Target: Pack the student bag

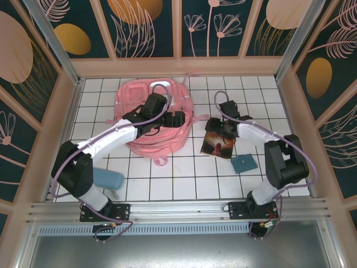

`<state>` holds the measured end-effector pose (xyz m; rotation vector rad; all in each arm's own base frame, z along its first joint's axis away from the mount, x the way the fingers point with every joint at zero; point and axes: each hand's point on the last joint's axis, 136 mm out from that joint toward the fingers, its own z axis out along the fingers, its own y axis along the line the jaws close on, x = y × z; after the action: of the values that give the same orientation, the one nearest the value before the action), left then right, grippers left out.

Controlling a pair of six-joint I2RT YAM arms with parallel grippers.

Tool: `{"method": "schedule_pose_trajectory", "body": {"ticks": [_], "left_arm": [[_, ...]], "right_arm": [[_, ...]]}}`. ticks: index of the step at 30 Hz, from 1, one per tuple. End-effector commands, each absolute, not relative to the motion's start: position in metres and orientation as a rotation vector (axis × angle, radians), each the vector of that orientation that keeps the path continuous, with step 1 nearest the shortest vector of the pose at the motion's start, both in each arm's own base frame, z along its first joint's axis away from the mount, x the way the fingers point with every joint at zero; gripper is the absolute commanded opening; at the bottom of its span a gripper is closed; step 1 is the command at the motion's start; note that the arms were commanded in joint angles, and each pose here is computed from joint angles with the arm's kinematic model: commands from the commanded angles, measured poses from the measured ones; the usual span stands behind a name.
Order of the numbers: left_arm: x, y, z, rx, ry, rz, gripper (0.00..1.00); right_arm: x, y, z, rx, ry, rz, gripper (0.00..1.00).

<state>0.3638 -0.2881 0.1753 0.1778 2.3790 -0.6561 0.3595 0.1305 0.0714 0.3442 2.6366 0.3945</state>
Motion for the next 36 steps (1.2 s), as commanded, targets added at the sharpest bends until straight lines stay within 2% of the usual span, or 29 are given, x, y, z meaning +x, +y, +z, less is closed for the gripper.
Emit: {"method": "schedule_pose_trajectory", "body": {"ticks": [1, 4, 8, 12, 17, 25, 27, 30, 36], "left_arm": [[0.365, -0.313, 0.196, 0.170, 2.334, -0.810, 0.93], [0.358, -0.329, 0.188, 0.214, 2.360, -0.847, 0.91], [0.350, -0.351, 0.182, 0.241, 2.384, -0.878, 0.86], [0.347, -0.377, 0.153, 0.214, 2.466, -0.914, 0.74], [0.335, -0.417, 0.131, 0.235, 2.520, -0.966, 0.69], [0.313, -0.468, 0.094, 0.258, 2.587, -1.164, 0.52], [0.308, -0.473, 0.077, 0.262, 2.631, -1.158, 0.43], [0.306, -0.474, 0.059, 0.257, 2.673, -1.122, 0.36], [0.299, -0.473, 0.029, 0.298, 2.765, -1.075, 0.33]], "right_arm": [[0.345, 0.075, 0.065, 0.477, 2.674, 0.169, 0.75], [0.337, 0.051, 0.053, 0.558, 2.694, 0.109, 0.73], [0.332, 0.053, 0.041, 0.537, 2.732, 0.141, 0.69], [0.330, 0.059, 0.028, 0.515, 2.771, 0.178, 0.62], [0.328, 0.061, 0.023, 0.503, 2.783, 0.190, 0.57], [0.325, 0.071, 0.021, 0.474, 2.799, 0.273, 0.51], [0.324, 0.073, 0.022, 0.470, 2.799, 0.288, 0.51], [0.324, 0.075, 0.024, 0.459, 2.796, 0.307, 0.49], [0.325, 0.083, 0.032, 0.423, 2.784, 0.374, 0.43]]}}
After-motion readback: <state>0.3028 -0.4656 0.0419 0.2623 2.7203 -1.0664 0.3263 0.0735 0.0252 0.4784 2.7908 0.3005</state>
